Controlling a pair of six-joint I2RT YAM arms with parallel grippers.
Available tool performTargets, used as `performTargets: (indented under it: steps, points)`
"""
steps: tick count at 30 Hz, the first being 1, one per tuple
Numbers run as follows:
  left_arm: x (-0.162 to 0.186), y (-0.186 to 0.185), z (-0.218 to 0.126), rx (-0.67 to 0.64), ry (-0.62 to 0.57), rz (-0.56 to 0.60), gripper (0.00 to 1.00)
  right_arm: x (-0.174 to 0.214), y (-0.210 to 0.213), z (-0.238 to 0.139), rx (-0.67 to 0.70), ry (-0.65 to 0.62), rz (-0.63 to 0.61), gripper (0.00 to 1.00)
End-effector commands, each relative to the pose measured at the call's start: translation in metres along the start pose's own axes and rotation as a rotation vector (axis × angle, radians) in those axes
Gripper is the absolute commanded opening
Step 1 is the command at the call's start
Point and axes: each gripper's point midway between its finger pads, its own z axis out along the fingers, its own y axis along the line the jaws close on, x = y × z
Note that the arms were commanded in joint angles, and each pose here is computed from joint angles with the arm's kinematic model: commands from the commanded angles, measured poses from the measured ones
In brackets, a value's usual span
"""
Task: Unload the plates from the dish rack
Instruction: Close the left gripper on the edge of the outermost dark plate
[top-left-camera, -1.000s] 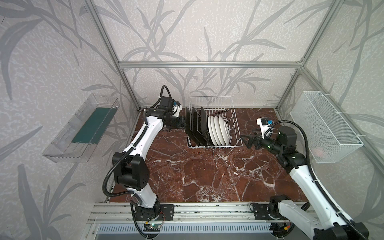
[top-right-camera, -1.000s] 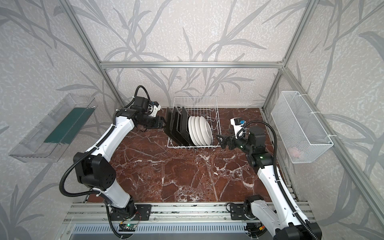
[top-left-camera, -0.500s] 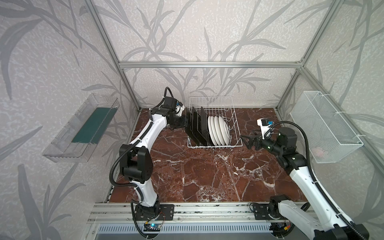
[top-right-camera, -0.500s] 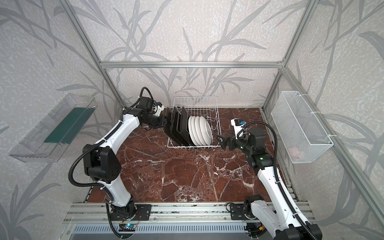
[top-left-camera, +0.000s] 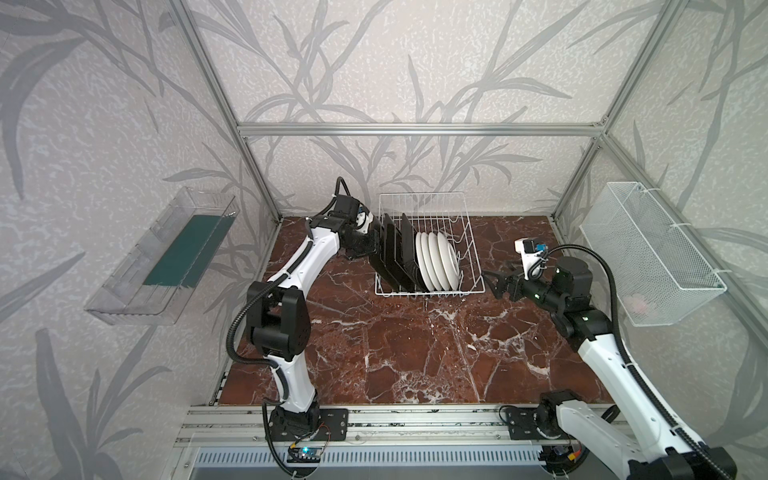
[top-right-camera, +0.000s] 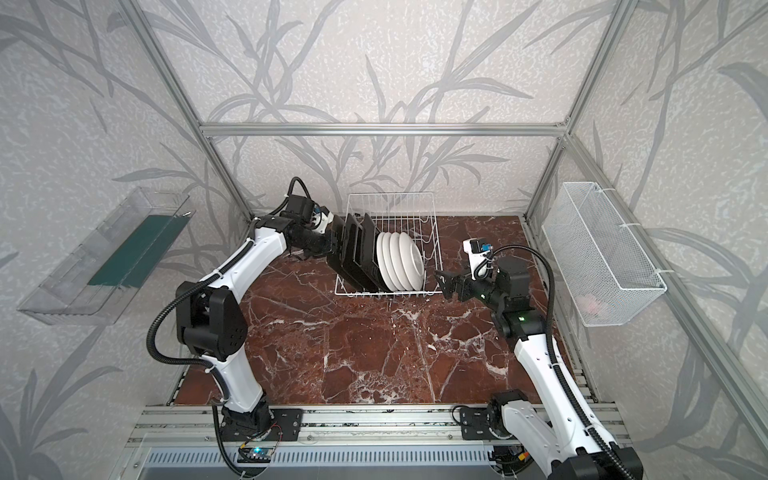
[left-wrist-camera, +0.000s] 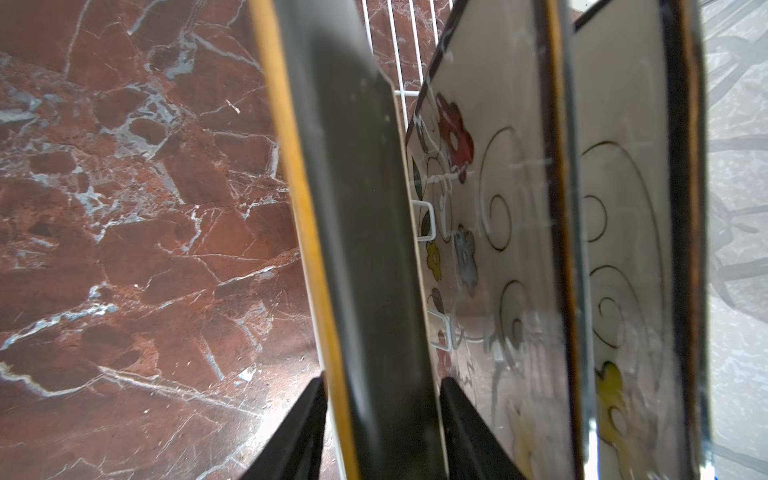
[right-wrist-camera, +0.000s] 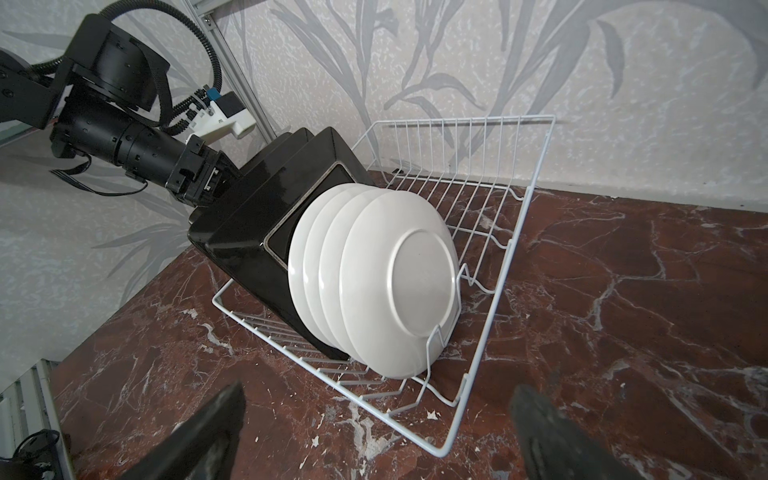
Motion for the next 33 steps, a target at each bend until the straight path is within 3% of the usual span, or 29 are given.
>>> performTargets:
  steps: [1, 24, 33]
  points:
    - [-0.005, -0.003, -0.001, -0.002, -0.007, -0.01, 0.44, -0.002, -0.001, 0.002, 0.003, -0.015, -0.01, 0.99]
    - [0.005, -0.006, 0.005, 0.015, 0.02, -0.101, 0.27, 0.002, -0.009, 0.011, 0.018, 0.004, -0.002, 0.99]
    - [0.007, -0.007, 0.009, 0.032, 0.027, -0.115, 0.25, -0.001, -0.008, 0.012, 0.018, -0.001, 0.016, 0.99]
